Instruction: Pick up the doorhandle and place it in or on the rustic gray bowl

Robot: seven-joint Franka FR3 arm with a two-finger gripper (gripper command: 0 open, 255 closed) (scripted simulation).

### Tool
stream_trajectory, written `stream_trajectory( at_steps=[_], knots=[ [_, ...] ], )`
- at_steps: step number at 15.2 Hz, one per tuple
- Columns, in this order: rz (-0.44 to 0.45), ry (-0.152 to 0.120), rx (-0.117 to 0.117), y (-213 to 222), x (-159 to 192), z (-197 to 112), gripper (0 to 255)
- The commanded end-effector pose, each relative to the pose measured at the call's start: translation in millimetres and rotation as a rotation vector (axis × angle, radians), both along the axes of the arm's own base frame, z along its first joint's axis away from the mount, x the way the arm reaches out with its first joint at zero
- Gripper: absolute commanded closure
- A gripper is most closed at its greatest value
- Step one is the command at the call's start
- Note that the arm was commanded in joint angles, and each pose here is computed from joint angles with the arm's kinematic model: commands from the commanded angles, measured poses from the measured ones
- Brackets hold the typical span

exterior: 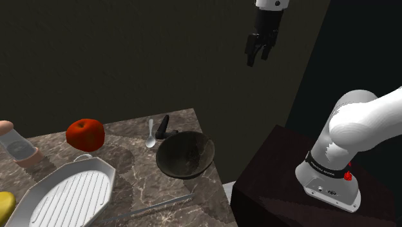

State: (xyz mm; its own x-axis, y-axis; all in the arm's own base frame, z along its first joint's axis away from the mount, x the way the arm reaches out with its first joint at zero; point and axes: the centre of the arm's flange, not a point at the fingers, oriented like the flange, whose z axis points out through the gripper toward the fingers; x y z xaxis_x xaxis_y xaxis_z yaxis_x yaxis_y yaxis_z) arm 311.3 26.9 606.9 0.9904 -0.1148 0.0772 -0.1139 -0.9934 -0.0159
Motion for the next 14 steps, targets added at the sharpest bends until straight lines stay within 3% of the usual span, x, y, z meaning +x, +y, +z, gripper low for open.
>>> stream_trajectory(
  at_steps=[1, 14],
  knots=[
    [0.000, 0.000, 0.000, 0, 0, 0, 0],
    [0.084, 0.035, -0.011, 118, 94, -88, 0]
  ],
)
